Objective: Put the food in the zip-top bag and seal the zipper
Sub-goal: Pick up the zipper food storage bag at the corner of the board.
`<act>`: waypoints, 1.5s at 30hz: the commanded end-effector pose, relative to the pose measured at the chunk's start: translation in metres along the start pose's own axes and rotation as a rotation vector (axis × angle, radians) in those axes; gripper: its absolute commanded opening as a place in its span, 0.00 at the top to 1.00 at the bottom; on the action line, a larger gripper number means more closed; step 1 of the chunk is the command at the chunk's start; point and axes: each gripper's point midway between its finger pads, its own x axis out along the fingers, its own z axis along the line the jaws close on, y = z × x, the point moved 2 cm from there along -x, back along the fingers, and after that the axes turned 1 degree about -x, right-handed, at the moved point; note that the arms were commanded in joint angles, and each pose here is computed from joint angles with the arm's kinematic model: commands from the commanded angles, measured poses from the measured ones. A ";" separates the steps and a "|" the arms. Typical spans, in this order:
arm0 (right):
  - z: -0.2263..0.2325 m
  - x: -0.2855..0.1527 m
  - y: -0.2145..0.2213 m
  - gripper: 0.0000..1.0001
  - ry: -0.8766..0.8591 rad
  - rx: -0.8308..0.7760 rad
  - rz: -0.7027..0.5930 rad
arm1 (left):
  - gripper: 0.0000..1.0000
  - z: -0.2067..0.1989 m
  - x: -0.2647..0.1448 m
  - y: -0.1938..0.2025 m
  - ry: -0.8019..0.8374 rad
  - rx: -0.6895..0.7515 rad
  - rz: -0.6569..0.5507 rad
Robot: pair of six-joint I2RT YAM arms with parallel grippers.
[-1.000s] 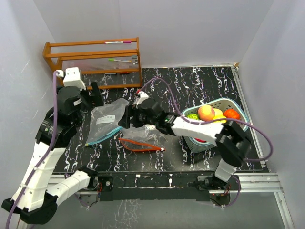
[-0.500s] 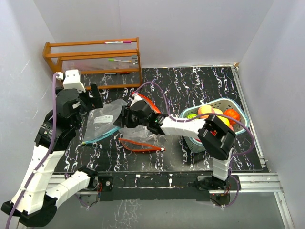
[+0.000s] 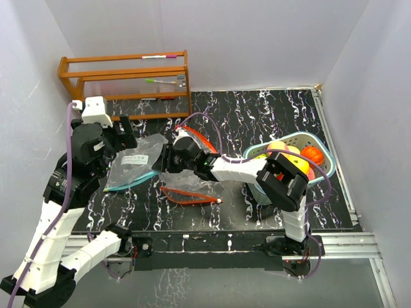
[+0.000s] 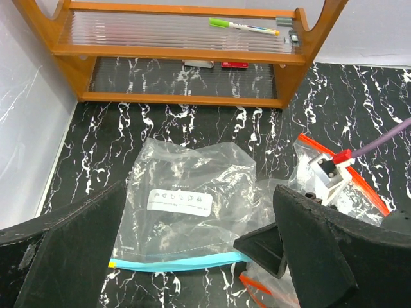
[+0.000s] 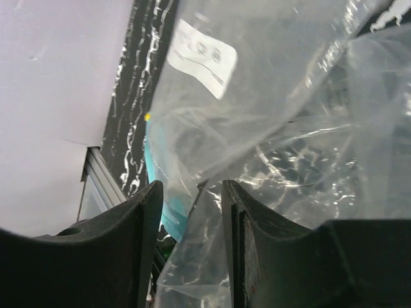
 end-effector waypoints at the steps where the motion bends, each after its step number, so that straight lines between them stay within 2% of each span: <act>1: 0.016 0.004 -0.016 0.54 -0.024 0.002 -0.041 | 0.03 0.000 -0.003 -0.002 0.015 0.009 -0.013; 5: 0.021 -0.001 -0.020 0.33 0.008 -0.063 -0.041 | 0.03 0.000 -0.003 -0.001 0.013 0.011 -0.013; 9: 0.022 0.000 -0.017 0.31 -0.003 -0.068 -0.024 | 0.03 -0.002 -0.001 0.000 0.020 0.007 -0.011; 15: 0.016 0.021 0.000 0.35 -0.022 -0.025 0.042 | 0.03 -0.003 -0.001 -0.001 0.024 0.004 -0.014; 25: 0.012 0.041 0.005 0.46 -0.039 -0.003 0.052 | 0.03 -0.002 -0.003 -0.003 0.027 0.003 -0.023; 28: 0.014 0.042 0.005 0.64 -0.059 0.004 0.042 | 0.03 -0.002 -0.004 -0.004 0.030 0.002 -0.028; 31: 0.016 0.040 0.001 0.89 -0.069 0.002 0.022 | 0.03 -0.002 -0.003 -0.002 0.028 0.004 -0.024; 32: 0.016 0.038 -0.001 0.92 -0.070 -0.004 0.014 | 0.03 -0.002 -0.003 -0.001 0.029 0.004 -0.021; 37: 0.034 0.021 -0.021 0.92 -0.114 -0.048 -0.036 | 0.03 -0.001 -0.003 0.001 0.023 0.004 -0.019; 41: 0.059 -0.009 -0.051 0.92 -0.172 -0.111 -0.102 | 0.03 0.003 -0.004 -0.001 0.004 0.011 -0.030; 45: 0.061 -0.048 -0.086 0.92 -0.105 -0.163 -0.186 | 0.03 -0.001 -0.008 -0.010 0.052 0.030 -0.077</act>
